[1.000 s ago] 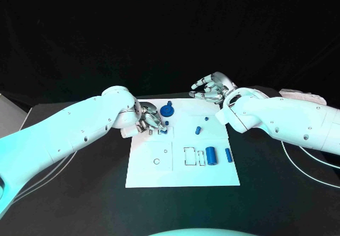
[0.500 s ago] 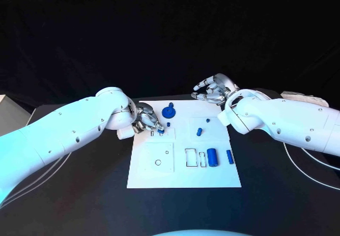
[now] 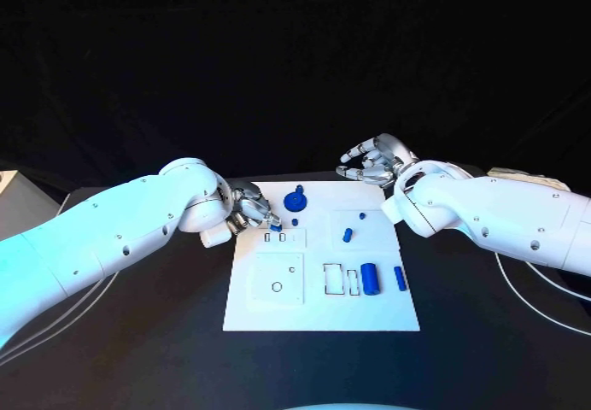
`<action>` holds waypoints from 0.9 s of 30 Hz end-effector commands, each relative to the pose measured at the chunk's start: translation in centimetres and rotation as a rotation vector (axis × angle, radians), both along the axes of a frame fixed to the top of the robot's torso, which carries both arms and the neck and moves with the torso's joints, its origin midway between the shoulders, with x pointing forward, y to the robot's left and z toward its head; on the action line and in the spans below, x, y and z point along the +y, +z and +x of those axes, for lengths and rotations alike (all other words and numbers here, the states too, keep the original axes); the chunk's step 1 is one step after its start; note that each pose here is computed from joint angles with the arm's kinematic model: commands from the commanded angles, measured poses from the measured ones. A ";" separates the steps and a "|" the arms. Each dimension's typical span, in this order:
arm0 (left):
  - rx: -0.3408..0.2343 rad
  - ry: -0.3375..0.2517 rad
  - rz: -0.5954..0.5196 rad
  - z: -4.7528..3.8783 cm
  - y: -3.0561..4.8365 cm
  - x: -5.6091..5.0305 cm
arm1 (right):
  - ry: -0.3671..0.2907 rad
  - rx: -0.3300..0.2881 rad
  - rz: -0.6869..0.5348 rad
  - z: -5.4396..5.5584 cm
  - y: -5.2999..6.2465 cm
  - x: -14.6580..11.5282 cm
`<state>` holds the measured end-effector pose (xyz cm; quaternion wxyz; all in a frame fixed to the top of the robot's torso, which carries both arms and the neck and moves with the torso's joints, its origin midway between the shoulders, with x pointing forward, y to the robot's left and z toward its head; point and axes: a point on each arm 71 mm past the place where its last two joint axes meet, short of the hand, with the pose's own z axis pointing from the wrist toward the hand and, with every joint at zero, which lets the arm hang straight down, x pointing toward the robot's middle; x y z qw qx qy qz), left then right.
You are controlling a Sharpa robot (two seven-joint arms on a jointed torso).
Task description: Assemble the parts on the task board
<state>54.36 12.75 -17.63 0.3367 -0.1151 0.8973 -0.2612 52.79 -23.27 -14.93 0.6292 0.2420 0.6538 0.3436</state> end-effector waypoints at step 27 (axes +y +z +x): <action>-0.119 -0.035 0.144 0.00 -1.69 -3.0 | -0.007 -0.003 -0.017 0.6 -0.5 -0.3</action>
